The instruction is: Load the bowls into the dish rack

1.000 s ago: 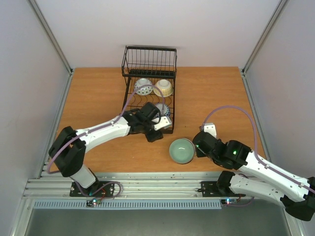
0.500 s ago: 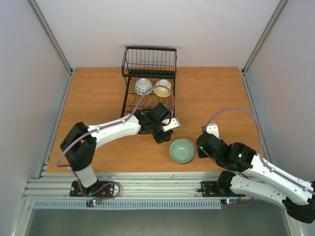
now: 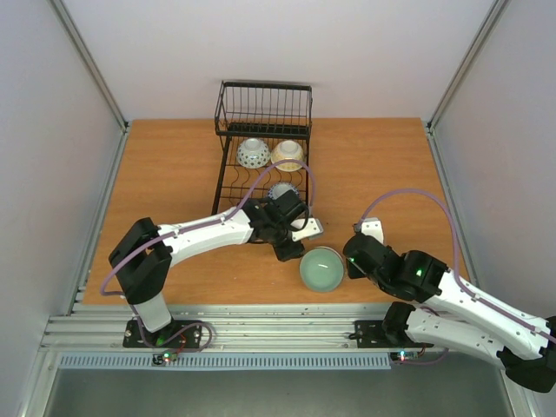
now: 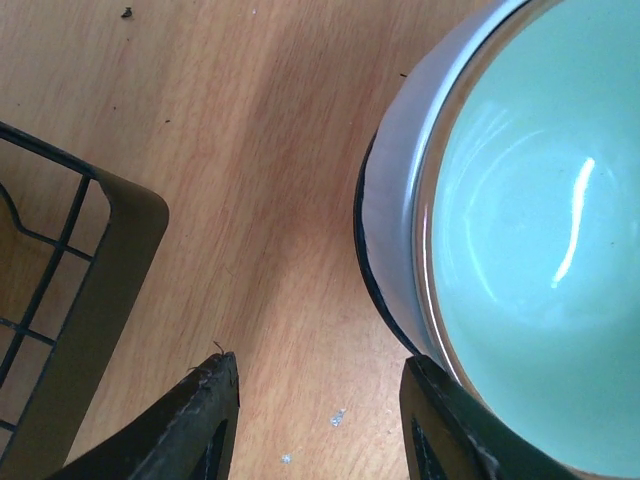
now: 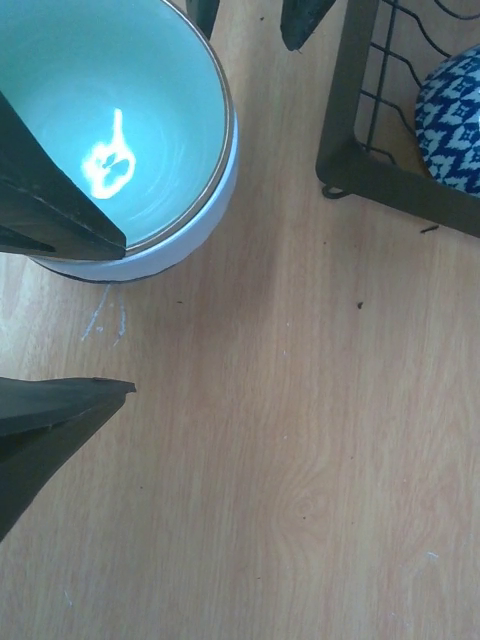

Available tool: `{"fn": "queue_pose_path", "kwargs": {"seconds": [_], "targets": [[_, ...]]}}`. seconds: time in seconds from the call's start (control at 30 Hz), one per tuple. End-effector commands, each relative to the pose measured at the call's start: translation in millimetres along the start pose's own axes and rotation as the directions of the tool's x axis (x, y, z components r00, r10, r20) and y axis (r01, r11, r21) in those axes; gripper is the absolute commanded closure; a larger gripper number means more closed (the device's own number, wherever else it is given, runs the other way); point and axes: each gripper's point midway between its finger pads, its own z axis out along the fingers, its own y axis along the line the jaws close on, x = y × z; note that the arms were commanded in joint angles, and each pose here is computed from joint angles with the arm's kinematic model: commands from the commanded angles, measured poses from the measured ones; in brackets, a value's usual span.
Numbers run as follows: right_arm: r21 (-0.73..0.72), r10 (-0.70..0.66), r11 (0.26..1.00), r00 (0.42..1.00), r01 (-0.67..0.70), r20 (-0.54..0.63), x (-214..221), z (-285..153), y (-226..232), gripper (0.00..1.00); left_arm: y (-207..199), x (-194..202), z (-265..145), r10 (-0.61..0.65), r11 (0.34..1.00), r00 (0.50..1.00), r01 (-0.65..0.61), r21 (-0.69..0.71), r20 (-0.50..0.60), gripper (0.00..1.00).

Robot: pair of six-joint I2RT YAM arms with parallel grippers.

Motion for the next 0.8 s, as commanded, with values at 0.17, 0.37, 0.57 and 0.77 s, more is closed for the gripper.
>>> {"fn": "queue_pose_path", "kwargs": {"seconds": [0.17,0.37,0.57,0.77], "targets": [[0.015,-0.016,1.0,1.0,0.015,0.01,-2,4,2,0.66,2,-28,-25,0.037,0.998,0.996,-0.033,-0.053,0.075,0.54],[0.02,-0.019,1.0,1.0,0.019,0.008,-1,5,2,0.66,3,-35,-37,0.053,0.996,0.994,-0.046,-0.073,0.094,0.54],[0.022,-0.019,1.0,1.0,0.019,0.011,-2,5,1,0.66,-2,-25,-29,0.045,0.998,0.997,-0.042,-0.038,0.068,0.55],[0.028,-0.021,0.999,1.0,0.021,0.008,-2,5,1,0.66,-10,-14,-13,0.039,0.999,0.999,-0.039,-0.001,0.027,0.56]]}}
